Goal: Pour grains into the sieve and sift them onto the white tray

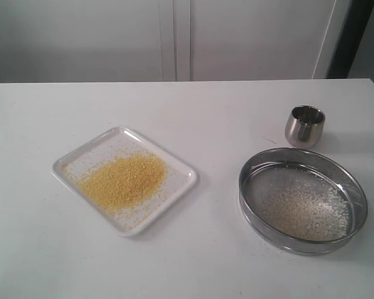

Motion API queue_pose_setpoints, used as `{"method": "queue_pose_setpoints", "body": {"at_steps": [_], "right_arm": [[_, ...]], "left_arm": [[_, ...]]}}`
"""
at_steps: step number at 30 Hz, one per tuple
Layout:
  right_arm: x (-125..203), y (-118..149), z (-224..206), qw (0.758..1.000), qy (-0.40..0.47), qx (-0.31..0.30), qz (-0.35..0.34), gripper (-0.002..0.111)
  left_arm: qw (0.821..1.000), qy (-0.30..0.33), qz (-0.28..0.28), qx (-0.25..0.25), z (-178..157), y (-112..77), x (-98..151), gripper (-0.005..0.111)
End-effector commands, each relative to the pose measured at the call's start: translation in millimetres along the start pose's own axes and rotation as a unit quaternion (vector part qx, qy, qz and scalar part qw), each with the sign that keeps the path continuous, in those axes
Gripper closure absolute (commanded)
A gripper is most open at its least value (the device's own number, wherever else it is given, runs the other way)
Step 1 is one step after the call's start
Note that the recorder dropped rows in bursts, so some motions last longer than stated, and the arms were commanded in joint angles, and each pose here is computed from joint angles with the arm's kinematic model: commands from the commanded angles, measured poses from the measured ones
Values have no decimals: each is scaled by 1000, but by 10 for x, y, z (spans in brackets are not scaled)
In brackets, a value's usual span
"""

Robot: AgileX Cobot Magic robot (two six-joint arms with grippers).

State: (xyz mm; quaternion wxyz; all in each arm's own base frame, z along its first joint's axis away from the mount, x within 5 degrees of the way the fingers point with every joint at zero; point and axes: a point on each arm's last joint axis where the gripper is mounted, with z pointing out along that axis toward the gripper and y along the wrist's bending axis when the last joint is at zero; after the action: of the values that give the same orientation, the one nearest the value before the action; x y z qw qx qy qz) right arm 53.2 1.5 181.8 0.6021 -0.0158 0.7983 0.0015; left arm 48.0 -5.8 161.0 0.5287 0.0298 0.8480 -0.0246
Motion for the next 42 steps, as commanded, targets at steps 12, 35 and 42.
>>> {"method": "queue_pose_setpoints", "body": {"at_steps": [12,35,42], "right_arm": [[0,-7,2,1000,-9,3,-10,108],[0,22,1,1000,-9,-22,-18,108],[0,22,1,1000,-9,-22,-18,108]], "left_arm": [[1000,4,0,-1,11,1,30,107],[1000,4,0,-1,11,1,30,107],[1000,4,0,-1,11,1,30,107]]}}
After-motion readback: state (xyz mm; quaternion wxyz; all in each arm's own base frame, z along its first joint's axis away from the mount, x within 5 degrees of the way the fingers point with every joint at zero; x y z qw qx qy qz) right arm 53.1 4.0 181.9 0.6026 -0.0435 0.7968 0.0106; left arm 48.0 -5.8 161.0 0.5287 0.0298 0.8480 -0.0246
